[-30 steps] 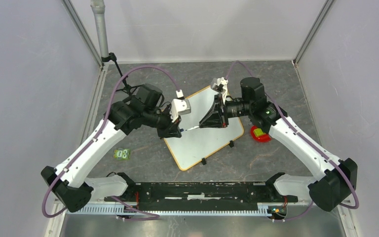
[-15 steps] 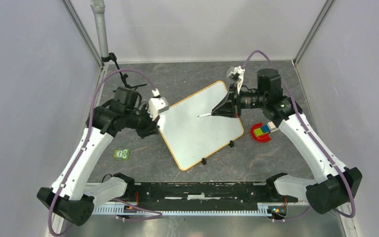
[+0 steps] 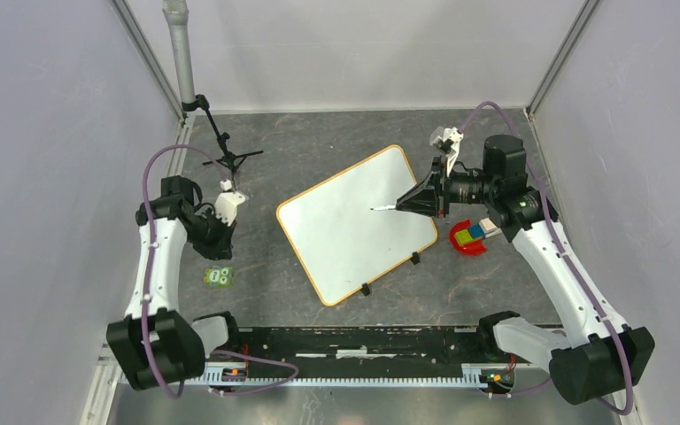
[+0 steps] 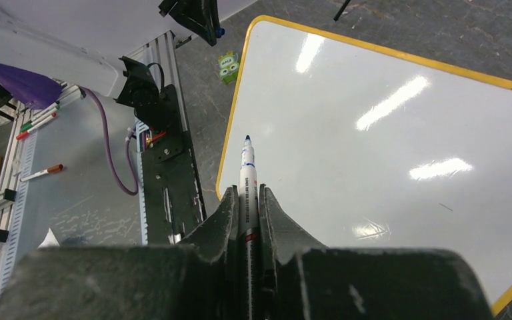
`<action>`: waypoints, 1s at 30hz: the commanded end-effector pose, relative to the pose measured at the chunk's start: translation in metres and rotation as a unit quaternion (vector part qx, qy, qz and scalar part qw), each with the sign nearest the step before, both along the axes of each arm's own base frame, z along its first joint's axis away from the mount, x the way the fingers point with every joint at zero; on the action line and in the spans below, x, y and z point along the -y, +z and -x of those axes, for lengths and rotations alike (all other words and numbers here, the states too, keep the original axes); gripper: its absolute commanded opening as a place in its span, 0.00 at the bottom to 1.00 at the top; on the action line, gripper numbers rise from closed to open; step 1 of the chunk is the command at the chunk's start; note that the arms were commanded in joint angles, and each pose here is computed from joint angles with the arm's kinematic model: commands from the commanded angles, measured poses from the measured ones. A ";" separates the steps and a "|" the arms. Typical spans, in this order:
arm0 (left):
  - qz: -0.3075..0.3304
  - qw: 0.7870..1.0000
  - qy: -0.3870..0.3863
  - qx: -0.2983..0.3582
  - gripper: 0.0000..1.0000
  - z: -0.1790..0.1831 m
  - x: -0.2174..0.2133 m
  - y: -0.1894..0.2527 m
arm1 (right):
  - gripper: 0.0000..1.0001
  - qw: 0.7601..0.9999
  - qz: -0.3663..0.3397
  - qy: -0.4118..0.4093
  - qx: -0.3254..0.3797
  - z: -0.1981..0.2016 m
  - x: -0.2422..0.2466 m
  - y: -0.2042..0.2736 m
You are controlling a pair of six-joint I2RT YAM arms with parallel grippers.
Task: Write a sentence on the whiteboard
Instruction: Place the pen cap at the center of the board.
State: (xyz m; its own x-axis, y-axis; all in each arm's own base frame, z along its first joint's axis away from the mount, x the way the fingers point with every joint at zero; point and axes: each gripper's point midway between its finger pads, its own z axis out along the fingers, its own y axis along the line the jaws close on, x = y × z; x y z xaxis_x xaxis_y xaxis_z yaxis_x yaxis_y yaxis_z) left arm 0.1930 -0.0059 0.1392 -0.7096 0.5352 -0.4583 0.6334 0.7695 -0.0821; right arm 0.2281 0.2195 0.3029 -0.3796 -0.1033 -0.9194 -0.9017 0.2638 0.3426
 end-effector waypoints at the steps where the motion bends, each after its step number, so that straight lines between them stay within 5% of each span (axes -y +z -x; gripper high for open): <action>1: -0.037 0.999 -0.011 -0.014 0.02 -0.009 -0.024 -0.036 | 0.00 0.999 -0.004 0.004 0.036 0.001 0.002 0.002; 14: -0.070 0.995 -0.003 -0.076 0.15 -0.016 -0.029 -0.108 | 0.00 1.000 0.005 -0.001 0.020 -0.002 0.002 -0.020; 22: -0.084 0.992 -0.015 -0.088 0.18 -0.029 -0.015 -0.126 | 0.00 1.000 0.007 -0.001 0.019 -0.001 0.002 -0.023; 30: -0.073 0.995 0.002 -0.070 0.32 -0.042 -0.008 -0.117 | 0.00 0.999 0.012 0.001 0.032 0.002 0.004 -0.020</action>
State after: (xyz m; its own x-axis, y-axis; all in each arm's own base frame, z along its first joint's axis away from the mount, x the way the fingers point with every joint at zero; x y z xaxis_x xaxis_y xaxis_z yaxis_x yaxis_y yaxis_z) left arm 0.2208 0.0105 0.0193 -0.7503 0.6300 -0.2004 0.6521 0.7551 -0.0678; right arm 0.2280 0.2172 0.2744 -0.3777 -0.1280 -0.9171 -0.9026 0.2720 0.3337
